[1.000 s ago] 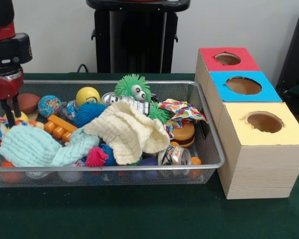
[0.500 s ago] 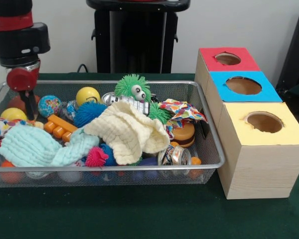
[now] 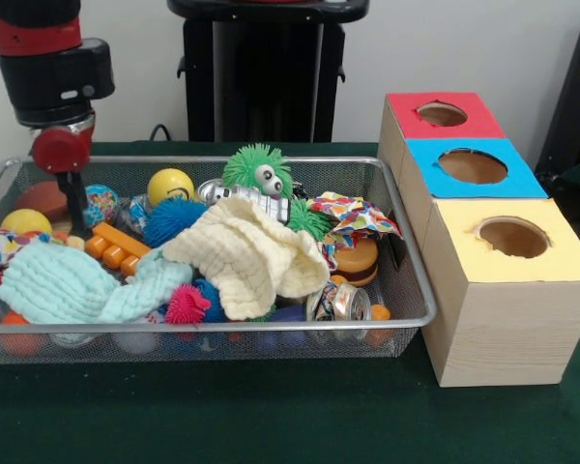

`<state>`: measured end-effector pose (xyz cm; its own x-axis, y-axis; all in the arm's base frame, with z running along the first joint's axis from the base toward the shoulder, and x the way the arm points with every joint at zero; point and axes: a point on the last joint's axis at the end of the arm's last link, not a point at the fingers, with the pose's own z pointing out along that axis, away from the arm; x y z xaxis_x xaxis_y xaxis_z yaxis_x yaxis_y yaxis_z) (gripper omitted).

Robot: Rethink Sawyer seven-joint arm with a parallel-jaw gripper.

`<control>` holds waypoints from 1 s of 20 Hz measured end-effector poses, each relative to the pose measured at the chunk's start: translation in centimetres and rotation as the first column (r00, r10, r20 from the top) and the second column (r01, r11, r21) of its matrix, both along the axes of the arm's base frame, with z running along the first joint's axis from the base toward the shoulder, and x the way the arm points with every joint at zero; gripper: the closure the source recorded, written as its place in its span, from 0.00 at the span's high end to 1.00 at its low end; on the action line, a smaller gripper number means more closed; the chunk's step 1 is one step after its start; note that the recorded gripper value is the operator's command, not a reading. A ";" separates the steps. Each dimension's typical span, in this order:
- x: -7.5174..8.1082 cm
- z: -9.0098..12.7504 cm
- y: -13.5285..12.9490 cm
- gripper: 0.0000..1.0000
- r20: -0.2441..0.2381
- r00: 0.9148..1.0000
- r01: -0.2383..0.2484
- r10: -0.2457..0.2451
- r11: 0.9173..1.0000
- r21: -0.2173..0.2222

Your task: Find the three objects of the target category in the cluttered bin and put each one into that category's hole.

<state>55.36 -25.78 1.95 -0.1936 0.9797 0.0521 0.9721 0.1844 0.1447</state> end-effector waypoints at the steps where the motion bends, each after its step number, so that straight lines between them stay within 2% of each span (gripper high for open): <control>1: -0.5 -0.8 -0.3 1.00 -0.010 1.000 0.012 -0.011 1.000 0.012; 4: -2.2 -3.1 -1.1 1.00 -0.038 0.998 0.046 -0.045 0.998 0.046; 9: -4.0 -5.4 -1.5 1.00 -0.067 0.995 0.082 -0.076 0.993 0.082; 14: -3.6 -6.5 -1.4 1.00 -0.040 0.996 0.087 -0.084 0.993 0.076; 20: -3.7 -7.2 -1.0 1.00 -0.032 0.997 0.066 -0.064 0.996 0.063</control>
